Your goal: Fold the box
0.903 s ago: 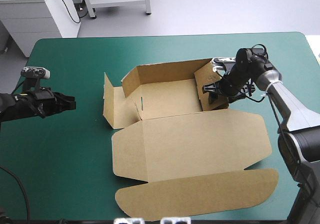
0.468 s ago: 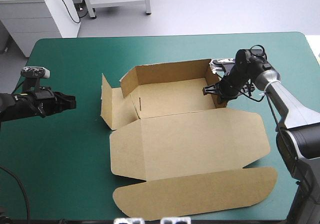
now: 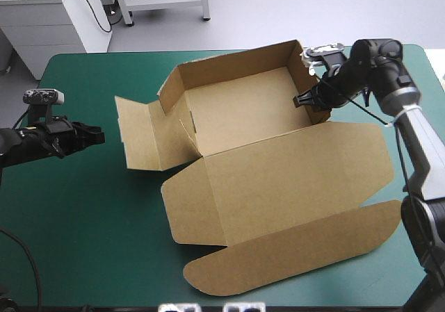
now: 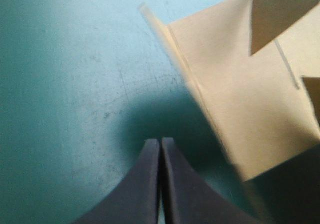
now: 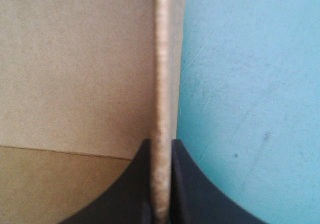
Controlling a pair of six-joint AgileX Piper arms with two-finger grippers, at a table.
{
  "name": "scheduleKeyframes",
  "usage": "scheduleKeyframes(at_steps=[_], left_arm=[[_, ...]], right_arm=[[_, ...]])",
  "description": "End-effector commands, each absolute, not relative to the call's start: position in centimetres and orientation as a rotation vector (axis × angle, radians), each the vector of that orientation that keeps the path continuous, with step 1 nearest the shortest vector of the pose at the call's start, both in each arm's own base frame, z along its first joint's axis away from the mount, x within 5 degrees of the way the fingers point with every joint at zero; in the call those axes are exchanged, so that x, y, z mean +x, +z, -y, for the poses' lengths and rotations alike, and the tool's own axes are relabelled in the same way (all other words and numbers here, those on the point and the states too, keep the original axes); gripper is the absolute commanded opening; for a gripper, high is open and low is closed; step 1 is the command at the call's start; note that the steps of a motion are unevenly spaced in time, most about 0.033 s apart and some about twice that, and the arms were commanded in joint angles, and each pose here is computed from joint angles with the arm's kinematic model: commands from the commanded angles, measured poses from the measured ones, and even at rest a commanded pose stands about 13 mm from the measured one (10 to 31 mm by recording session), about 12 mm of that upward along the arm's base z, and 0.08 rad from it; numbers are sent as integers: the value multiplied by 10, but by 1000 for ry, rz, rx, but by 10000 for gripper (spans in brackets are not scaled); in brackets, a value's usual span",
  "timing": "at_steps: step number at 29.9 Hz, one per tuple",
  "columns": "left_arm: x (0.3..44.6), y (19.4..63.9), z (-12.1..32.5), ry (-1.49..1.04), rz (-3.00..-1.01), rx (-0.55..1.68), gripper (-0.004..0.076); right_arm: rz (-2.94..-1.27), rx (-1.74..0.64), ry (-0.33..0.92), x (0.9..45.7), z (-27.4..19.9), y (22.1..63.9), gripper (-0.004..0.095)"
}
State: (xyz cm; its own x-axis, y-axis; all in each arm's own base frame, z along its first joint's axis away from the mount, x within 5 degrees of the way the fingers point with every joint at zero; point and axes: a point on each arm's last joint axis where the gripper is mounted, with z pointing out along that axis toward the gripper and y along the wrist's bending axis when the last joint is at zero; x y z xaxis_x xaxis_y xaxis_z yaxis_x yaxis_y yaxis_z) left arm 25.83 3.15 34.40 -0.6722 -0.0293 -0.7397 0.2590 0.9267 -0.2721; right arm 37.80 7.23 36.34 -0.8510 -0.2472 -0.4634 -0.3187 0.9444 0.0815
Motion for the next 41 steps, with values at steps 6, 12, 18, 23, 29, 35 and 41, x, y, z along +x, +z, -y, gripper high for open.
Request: scheduleKeyframes(at_steps=[6,12,18,23,29,35,41], left_arm=[[287,334,-45,-441,-2222,27,-8],[308,302,-51,-502,-2308,-25,-8],[324,278,-40,-835,-2321,-123,-9],[333,265,-24,-875,-2363,-110,-9],[341,272,11,-947,-2322,-73,-9],[346,298,49,-1155,-2213,-36,-9],[347,323,64,-1318,-2111,-3,-9]], right_arm=[[-2408,-353,323,326,-48,444,-14],[-2341,-368,361,309,-46,462,-14],[-2258,-448,587,304,-62,470,-14],[-2247,-480,637,314,-66,463,-14],[-2280,-454,643,334,-67,446,-14],[-2333,-417,553,355,-61,427,-14],[-2374,-357,413,363,-52,418,-13]])
